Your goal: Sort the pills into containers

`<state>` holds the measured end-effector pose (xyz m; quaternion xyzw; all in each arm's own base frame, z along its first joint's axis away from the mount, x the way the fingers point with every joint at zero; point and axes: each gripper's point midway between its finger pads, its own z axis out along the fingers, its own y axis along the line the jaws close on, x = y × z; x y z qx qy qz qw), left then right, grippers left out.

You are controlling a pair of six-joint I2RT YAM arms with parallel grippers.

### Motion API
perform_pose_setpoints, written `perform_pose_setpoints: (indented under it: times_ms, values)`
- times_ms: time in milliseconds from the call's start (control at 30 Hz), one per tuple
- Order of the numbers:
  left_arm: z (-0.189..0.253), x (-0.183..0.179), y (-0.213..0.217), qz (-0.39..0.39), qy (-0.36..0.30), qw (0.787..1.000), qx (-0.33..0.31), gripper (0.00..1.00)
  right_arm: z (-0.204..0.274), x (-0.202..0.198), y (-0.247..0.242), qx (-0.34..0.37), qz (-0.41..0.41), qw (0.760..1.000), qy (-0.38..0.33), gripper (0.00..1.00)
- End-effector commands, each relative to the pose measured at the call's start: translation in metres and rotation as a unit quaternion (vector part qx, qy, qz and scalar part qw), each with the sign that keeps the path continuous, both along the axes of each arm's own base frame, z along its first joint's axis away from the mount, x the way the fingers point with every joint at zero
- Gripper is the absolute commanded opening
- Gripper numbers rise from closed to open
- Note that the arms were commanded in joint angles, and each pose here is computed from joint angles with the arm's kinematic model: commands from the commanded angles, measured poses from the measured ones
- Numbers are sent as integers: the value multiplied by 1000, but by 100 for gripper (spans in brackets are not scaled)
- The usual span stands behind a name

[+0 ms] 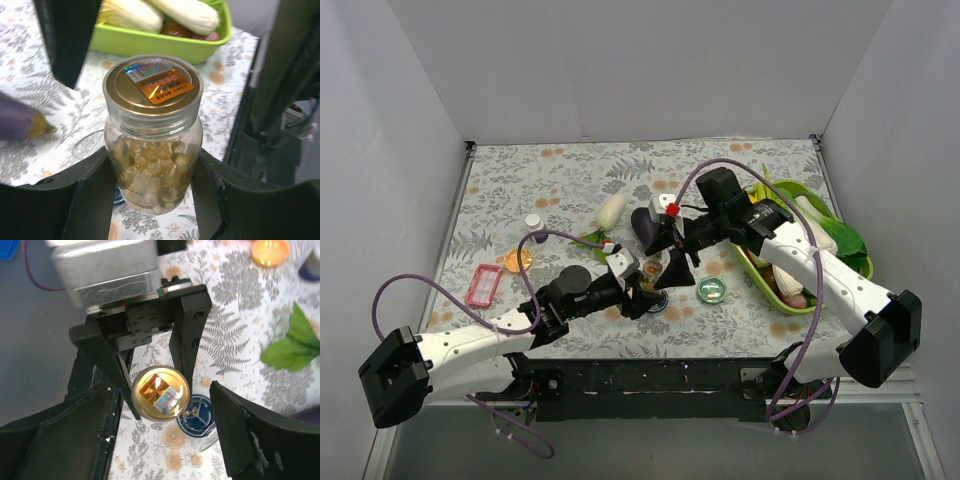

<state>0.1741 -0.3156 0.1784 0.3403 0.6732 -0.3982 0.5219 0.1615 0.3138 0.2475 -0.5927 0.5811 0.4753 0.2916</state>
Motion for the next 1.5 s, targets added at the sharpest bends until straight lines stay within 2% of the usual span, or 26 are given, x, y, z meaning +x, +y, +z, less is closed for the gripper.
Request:
perform_pose_setpoints:
  times_ms: [0, 33, 167, 267, 367, 400, 700, 833, 933, 967, 1100, 1233, 1333, 1367, 1400, 1467]
  values:
    - [26, -33, -4, -94, -29, 995, -28, 0, 38, -33, -15, 74, 134, 982, -109, 91]
    - [29, -36, -4, -102, -31, 994, -31, 0, 38, -35, -16, 89, 160, 972, -146, 92]
    - [30, -48, -5, -135, -29, 990, -28, 0, 39, -54, -23, 92, 204, 968, -117, 91]
    - [35, -49, -6, -141, -34, 989, -30, 0, 33, -62, -18, 84, 227, 967, -78, 85]
    - [37, -50, -8, -150, -37, 988, -29, 0, 31, -68, -16, 73, 242, 966, -57, 75]
    - [35, -51, -9, -153, -34, 987, -24, 0, 31, -70, -15, 68, 242, 966, -50, 68]
    - [41, -50, -8, -150, -41, 987, -32, 0, 17, -63, -12, 41, 227, 972, -41, 46]
    - [49, -46, -5, -129, -50, 989, -51, 0, 12, -55, -10, 16, 184, 982, -31, 36]
    - [56, -32, -1, -83, -56, 992, -71, 0, 0, -33, -1, -5, 120, 992, -48, 21]
    - [58, -21, 3, -49, -57, 994, -77, 0, -7, -18, 4, -22, 71, 996, -41, 14]
    - [63, 2, 13, 27, -60, 992, -103, 0, -22, 4, 7, -46, -26, 999, -15, 7]
    - [57, 9, 10, 37, -52, 993, -95, 0, -28, 6, 8, -47, -45, 998, 7, 5]
    - [53, 5, 5, 23, -49, 994, -92, 0, -28, 4, 10, -44, -34, 998, 14, 7]
    - [53, 4, 4, 17, -49, 994, -92, 0, -27, 1, 10, -42, -26, 999, 18, 10]
    - [52, 3, 4, 14, -48, 995, -90, 0, -27, 0, 10, -42, -20, 999, 20, 21]
    - [48, -1, 2, 1, -45, 995, -84, 0, -26, -2, 10, -37, -13, 999, 17, 37]
